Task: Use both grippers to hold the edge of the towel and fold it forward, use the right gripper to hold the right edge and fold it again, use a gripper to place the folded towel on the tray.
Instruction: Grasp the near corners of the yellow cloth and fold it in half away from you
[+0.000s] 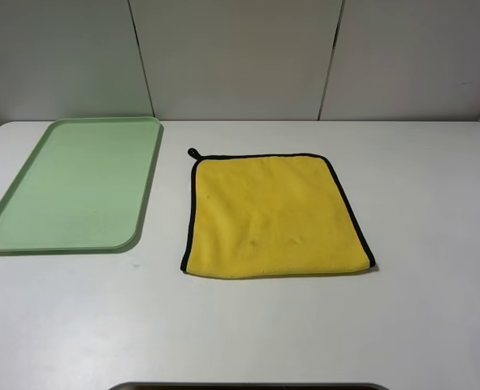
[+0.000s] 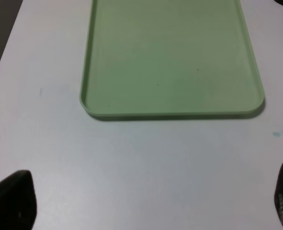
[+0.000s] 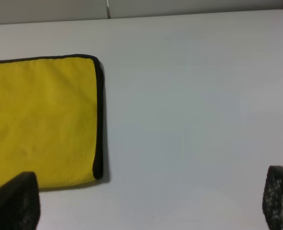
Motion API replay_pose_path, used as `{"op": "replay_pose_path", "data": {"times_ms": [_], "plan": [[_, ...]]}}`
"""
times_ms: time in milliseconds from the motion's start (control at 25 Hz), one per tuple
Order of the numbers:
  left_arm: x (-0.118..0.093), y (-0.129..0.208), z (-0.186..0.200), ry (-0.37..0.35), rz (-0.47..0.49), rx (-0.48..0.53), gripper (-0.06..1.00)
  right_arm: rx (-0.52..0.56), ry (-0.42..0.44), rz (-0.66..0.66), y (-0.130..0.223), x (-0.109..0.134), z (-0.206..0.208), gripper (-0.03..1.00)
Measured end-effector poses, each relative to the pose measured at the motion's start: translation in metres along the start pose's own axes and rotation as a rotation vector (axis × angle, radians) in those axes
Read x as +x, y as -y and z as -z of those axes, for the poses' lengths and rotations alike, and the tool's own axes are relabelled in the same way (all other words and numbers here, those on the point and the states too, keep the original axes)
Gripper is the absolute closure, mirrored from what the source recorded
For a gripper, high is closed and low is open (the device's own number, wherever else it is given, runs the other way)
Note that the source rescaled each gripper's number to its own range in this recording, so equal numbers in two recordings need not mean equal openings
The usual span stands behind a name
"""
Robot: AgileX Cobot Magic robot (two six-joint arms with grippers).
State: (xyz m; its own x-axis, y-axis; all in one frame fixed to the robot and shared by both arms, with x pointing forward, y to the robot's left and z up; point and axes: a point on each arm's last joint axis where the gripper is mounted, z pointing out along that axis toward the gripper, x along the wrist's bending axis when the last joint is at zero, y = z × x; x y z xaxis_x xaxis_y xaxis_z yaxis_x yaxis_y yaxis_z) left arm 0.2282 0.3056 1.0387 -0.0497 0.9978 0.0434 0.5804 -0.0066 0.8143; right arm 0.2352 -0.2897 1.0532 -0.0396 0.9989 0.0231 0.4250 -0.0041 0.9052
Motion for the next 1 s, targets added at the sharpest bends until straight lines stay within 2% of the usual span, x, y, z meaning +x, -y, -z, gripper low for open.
{"op": "replay_pose_path", "data": {"times_ms": [1000], "plan": [[0.0000, 0.0000, 0.0000, 0.000, 0.000, 0.000, -0.05, 0.000, 0.000, 0.000, 0.0000, 0.0000, 0.0000, -0.03]]}}
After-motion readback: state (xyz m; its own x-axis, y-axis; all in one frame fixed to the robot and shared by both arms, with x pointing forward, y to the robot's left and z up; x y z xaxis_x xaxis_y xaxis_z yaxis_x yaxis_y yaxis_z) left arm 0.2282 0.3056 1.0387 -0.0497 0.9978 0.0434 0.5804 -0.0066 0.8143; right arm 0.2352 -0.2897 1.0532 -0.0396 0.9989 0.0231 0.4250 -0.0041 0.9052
